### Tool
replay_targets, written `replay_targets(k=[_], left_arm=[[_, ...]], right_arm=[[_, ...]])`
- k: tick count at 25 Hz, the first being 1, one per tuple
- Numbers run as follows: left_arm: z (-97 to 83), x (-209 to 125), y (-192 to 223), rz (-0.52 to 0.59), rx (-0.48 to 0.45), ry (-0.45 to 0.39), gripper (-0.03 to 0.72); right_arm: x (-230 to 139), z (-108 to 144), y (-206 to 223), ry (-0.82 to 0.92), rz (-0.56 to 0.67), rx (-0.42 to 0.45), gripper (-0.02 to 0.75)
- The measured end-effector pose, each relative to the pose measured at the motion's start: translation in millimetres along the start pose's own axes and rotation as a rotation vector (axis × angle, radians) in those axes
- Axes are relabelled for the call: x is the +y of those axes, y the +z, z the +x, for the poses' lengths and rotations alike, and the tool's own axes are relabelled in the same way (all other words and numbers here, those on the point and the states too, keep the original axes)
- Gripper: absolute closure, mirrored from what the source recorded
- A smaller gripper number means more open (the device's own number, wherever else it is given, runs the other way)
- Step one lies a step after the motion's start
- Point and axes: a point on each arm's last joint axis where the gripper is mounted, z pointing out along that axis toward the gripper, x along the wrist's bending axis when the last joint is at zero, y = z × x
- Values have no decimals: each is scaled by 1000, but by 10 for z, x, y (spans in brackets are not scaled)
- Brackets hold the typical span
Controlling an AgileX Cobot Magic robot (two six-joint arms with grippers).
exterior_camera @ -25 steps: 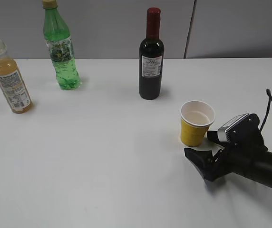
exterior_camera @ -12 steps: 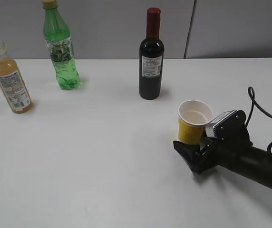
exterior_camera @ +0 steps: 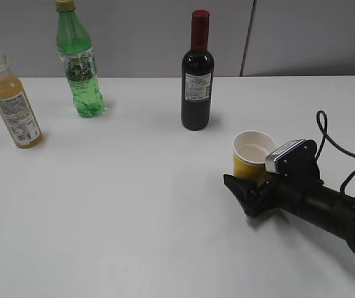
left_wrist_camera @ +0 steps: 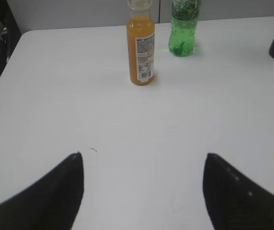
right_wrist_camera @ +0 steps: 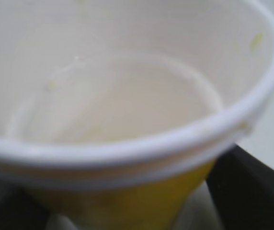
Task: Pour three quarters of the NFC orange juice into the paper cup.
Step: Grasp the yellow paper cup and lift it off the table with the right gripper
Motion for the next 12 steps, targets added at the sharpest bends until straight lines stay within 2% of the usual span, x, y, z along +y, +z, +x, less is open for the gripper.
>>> replay_targets(k=[12], left_arm=[[0,0,0,0,0,0,99]], right_arm=[[-1,-25,114,-17,-27,26,55]])
